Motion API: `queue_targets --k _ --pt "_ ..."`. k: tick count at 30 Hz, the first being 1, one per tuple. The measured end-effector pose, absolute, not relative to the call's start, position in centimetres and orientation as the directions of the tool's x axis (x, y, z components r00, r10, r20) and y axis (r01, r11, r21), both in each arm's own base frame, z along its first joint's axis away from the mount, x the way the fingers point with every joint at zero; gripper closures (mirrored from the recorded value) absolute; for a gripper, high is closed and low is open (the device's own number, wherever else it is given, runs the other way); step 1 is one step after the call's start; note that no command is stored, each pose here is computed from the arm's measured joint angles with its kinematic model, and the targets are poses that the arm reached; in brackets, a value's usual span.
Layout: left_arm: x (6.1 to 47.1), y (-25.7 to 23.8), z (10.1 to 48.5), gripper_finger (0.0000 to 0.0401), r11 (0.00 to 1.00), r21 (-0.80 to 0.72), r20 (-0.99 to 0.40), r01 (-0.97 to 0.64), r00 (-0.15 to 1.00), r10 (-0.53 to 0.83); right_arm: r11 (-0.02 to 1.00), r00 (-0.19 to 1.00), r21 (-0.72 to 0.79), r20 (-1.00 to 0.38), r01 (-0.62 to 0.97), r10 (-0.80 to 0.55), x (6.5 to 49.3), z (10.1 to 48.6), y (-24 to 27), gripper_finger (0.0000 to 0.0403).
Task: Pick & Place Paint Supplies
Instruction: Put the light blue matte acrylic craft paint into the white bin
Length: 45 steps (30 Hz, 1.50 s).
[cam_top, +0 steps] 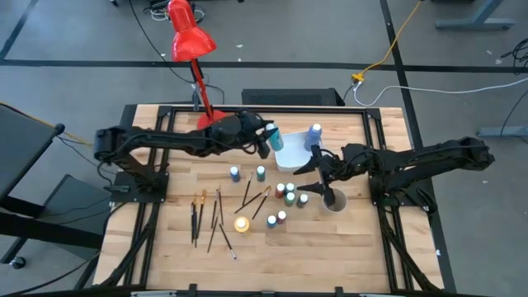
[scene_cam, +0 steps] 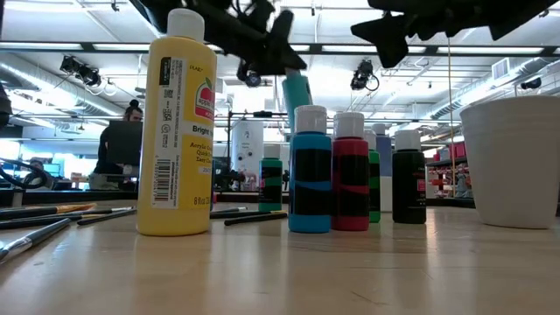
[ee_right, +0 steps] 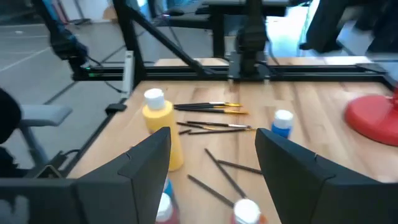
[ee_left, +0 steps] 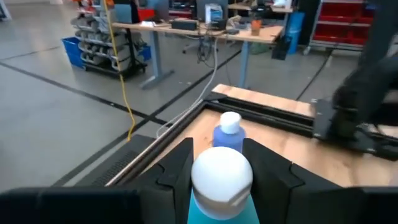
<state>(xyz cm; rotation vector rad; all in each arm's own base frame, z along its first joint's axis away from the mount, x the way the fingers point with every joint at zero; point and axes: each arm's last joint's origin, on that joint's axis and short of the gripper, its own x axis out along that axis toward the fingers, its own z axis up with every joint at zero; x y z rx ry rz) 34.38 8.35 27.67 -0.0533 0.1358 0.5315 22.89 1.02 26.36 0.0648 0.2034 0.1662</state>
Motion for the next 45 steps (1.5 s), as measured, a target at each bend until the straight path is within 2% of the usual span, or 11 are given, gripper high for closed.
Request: queue_targets --k 4,9,19,24,28,36,45 --pt "35.4 9.3 26.5 0.0271 0.862 -0.003 -0.107 -0.507 0.857 0.503 0.988 0.964 0.079 -0.224 -0.130 0.144 22.7 26.2 0.9 0.0166" --pt "35.5 10.2 25.1 0.0269 0.856 -0.023 -0.173 -0.516 0.846 0.505 0.989 0.957 0.073 -0.253 -0.130 0.144 22.7 25.9 0.9 0.0166" --pt "35.4 10.3 24.8 0.0266 0.860 -0.013 -0.215 -0.510 0.841 0.496 0.989 0.959 0.069 -0.246 -0.131 0.144 22.7 26.0 0.9 0.0166" --pt "36.0 10.7 23.1 0.0271 0.866 -0.027 -0.253 -0.499 0.842 0.477 0.989 0.961 0.069 -0.234 -0.132 0.144 22.7 26.0 0.9 0.0166" --pt "36.5 11.1 21.4 0.0265 0.858 -0.017 -0.291 -0.514 0.823 0.487 0.989 0.963 0.069 -0.229 -0.132 0.145 22.8 26.1 0.9 0.0166" --pt "36.6 11.3 21.1 0.0267 0.870 0.034 -0.295 -0.492 0.827 0.479 0.989 0.962 0.070 -0.231 -0.132 0.145 22.8 26.1 0.9 0.0166" --pt "36.6 11.4 21.1 0.0230 0.885 0.099 -0.293 -0.454 0.837 0.462 0.989 0.963 0.069 -0.229 -0.133 0.145 22.8 26.1 0.9 0.0166"
